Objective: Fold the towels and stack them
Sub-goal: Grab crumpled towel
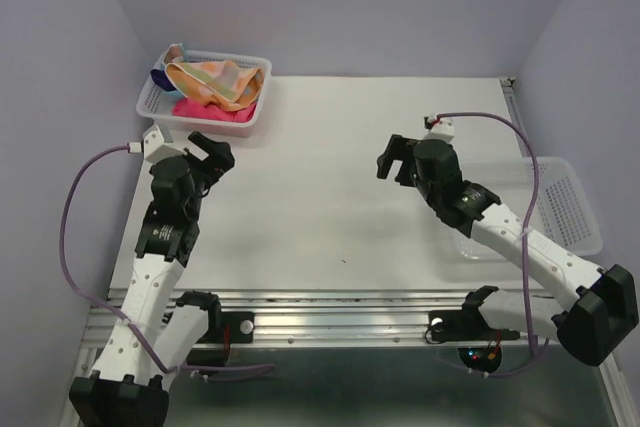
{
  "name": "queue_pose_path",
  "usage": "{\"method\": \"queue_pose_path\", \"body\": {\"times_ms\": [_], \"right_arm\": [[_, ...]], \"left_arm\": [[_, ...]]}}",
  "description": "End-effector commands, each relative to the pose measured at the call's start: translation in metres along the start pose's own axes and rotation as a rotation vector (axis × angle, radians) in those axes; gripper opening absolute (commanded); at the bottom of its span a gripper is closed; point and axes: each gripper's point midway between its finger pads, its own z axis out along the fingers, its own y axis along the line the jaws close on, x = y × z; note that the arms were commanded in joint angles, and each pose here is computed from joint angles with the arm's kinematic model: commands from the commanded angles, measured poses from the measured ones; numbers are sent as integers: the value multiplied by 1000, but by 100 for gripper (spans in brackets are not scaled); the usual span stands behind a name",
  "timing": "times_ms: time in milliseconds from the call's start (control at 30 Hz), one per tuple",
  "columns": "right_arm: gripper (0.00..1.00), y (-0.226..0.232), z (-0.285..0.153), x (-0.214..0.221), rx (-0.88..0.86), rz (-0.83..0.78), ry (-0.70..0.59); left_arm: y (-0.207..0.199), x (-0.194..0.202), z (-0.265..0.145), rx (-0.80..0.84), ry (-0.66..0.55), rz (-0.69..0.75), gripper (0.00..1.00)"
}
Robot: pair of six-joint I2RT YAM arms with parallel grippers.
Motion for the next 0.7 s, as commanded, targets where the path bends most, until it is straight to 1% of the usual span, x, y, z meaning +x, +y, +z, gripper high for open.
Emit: {"method": "queue_pose_path", "body": {"times_ms": [0, 33, 67, 100, 133, 167, 200, 233, 267, 333, 367, 400, 467, 567, 633, 667], "right_arm": [[100, 16, -6, -32, -66, -25, -109], [100, 16, -7, -36, -60, -27, -114], [100, 17, -5, -37, -53, -42, -110], [100, 22, -6, -40, -75, -71, -105], [100, 23, -5, -39, -79, -104, -92], [100, 27, -5, -48, -80, -101, -103], [100, 22, -1, -46, -39, -102, -89], [100, 22, 0, -48, -27, -94, -89], [100, 26, 0, -50, -37, -97, -86], [100, 28, 3, -48, -51, -123, -79], [100, 28, 3, -47, -55, -139, -75], [100, 28, 3, -47, -55, -142, -71], [100, 22, 5, -39, -26, -158, -36], [100, 14, 5, -35, 9, -167, -28], [100, 9, 6, -31, 29, -170, -25], [100, 6, 6, -31, 40, -170, -29]], "left_arm": [[-22, -21, 15, 59, -42, 93, 99], [-25, -23, 20, 59, -35, 128, 99], [-28, -23, 34, 58, -28, 165, 99], [-41, -41, 40, 81, -65, 227, 99], [-45, -46, 48, 74, -74, 241, 99], [-39, -37, 70, 31, -33, 259, 99], [-55, -55, 77, 40, -40, 276, 99], [-59, -59, 88, 40, -24, 290, 99], [-61, -55, 111, 9, 27, 307, 99], [-63, -56, 135, -17, 52, 303, 99], [-44, -35, 159, -78, 137, 307, 99], [-59, -55, 168, -66, 115, 289, 99], [-60, -53, 189, -88, 153, 274, 99], [-72, -46, 238, -56, 198, 294, 99], [-80, -39, 255, -19, 231, 296, 99], [-68, -19, 274, -42, 272, 303, 99]]}}
